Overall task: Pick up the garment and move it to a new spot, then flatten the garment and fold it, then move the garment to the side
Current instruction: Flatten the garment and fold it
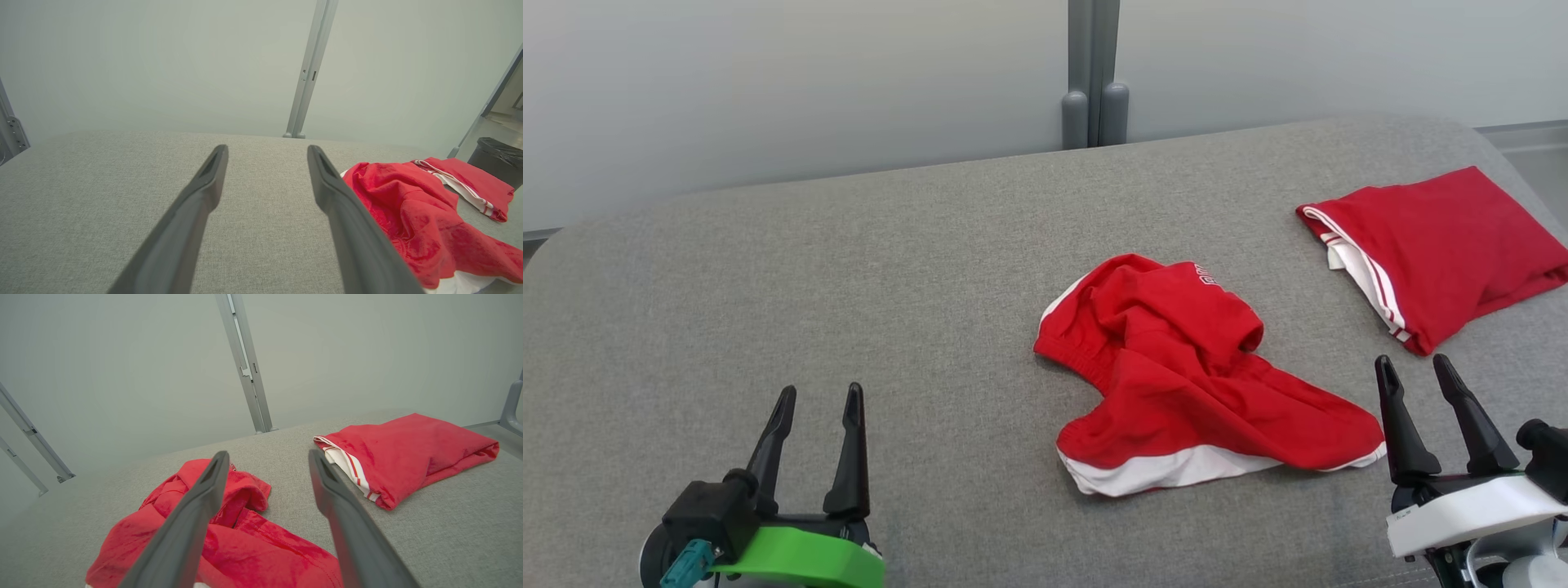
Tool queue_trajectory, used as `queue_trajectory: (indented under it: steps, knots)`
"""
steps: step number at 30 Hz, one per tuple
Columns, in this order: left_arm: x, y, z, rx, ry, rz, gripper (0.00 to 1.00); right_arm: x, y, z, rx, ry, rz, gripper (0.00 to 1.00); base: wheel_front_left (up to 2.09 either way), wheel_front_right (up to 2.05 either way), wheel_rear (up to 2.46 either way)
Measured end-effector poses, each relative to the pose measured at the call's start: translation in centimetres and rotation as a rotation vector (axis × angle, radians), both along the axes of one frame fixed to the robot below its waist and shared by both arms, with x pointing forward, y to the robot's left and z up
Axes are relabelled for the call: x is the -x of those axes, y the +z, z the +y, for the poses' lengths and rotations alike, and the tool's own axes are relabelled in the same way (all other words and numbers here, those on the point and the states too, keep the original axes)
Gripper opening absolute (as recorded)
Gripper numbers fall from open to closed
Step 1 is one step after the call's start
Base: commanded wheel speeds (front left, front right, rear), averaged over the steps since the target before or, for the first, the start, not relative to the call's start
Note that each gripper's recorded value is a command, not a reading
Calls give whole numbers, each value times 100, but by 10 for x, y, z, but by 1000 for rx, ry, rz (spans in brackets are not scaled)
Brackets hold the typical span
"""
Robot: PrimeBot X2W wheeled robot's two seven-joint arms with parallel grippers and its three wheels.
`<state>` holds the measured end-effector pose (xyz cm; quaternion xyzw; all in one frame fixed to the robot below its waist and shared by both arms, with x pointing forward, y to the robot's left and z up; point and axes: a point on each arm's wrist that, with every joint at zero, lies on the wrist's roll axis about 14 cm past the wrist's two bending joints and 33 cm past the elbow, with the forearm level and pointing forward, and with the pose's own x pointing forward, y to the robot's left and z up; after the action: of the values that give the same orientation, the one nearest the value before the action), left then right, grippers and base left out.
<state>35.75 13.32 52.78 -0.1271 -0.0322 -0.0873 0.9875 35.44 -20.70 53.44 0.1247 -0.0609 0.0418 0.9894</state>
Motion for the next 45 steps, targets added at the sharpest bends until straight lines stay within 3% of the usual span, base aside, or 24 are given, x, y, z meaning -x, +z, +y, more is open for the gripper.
queue_trajectory:
  steps: [8, 15, 22, 32, 45]
  knots:
    - [0, -9, -13, 2, -54, 25, 100, 0, -10, -10, 3, -29, 41, 100, 0, 0, 0]
    - [1, -32, -70, 18, -242, 114, 100, 6, -43, -24, -11, -64, 148, 100, 0, 0, 0]
    - [0, -60, -94, -7, -338, 224, 100, 4, -67, -27, -7, -52, 234, 100, 0, 0, 0]
    - [-1, -100, -122, -26, -473, 371, 100, 1, -113, -31, -73, -41, 401, 100, 0, 0, 0]
    - [4, -119, -143, -18, -583, 460, 100, -16, -129, -27, -167, -28, 450, 100, 0, 0, 0]
